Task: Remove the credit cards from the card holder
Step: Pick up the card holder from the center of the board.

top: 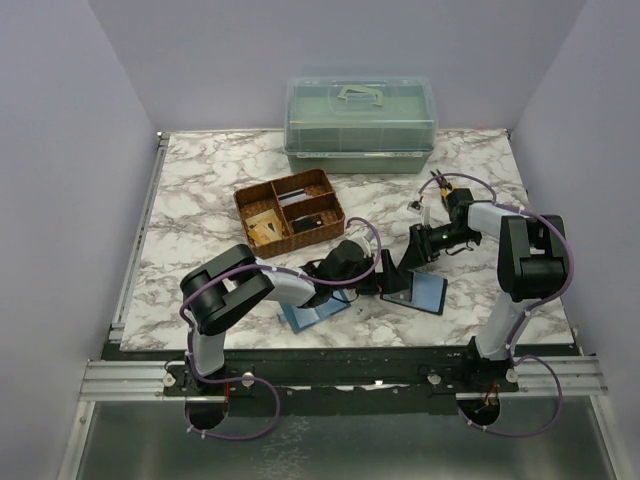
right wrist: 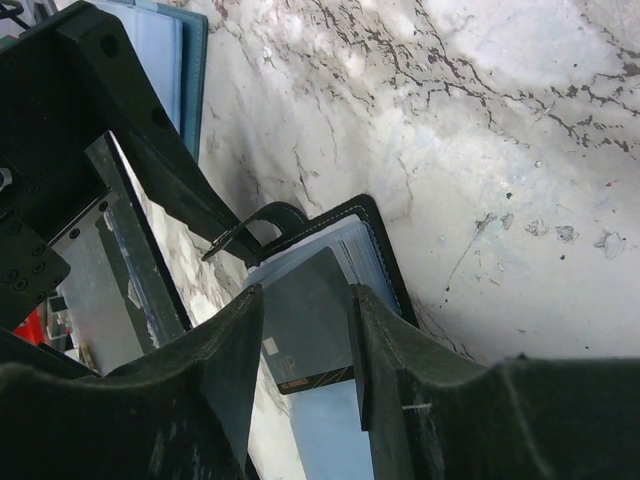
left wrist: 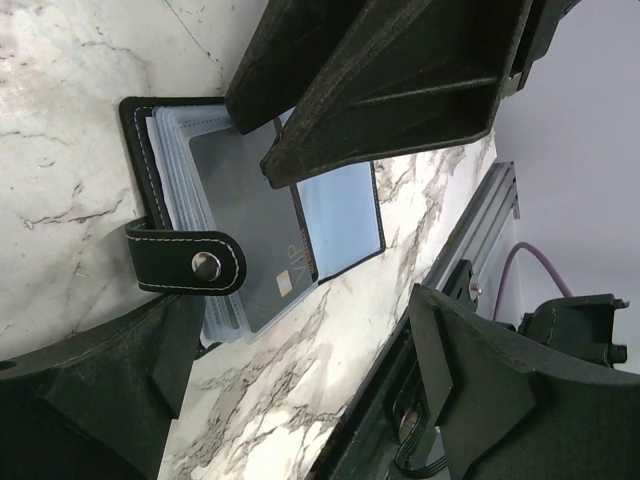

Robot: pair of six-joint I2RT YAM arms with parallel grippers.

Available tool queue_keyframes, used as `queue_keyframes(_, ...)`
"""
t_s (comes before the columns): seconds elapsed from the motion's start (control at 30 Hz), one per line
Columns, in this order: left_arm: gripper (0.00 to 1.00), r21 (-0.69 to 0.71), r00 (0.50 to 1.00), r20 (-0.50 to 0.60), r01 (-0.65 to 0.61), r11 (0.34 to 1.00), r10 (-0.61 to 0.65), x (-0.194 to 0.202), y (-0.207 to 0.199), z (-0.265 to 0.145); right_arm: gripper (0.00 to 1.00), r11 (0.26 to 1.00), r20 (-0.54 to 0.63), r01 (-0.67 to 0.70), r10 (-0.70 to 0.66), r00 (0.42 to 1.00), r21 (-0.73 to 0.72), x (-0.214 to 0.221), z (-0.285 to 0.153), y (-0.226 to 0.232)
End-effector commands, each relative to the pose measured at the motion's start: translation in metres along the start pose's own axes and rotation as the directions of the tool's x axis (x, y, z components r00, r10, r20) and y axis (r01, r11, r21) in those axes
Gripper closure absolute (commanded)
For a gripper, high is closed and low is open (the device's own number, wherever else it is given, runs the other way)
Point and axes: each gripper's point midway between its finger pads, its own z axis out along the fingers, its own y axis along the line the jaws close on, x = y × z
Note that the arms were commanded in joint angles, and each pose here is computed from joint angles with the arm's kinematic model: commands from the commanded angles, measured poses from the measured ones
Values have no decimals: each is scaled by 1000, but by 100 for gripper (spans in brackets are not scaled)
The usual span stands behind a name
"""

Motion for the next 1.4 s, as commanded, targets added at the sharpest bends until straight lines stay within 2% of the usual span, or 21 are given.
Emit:
queue_keyframes(0.0, 10, 18, 1000, 11, 4, 1000, -4, -6, -5, 5, 55, 1000, -20, 4, -4, 1000, -2, 0, 2, -1)
queue_keyframes(0.33, 13, 49, 999, 33, 14, 999, -15, -14, -19, -2, 56, 998, -45, -16, 18, 999, 54, 7, 3, -12)
queue_keyframes(0.6, 17, 57, 994, 35, 103, 993, -105, -10, -25, -9, 60, 998, -52, -14, 18, 998, 66, 10, 2, -12)
queue_keyframes(0.83, 17, 19, 985, 50, 163, 986, -164, -6, -14, -9, 60, 998, -49, -13, 16, 999, 61, 10, 1, -11)
queue_keyframes(1.1, 18, 35, 986, 34, 164, 986, -165, -6, -17, -1, 60, 998, -53, -15, 18, 998, 59, 11, 2, -11)
queue_keyframes(1.37, 26, -8, 974, -4, 224, 974, -224, 7, -1, 10, 60, 998, -53, -16, 19, 998, 57, 11, 1, -10)
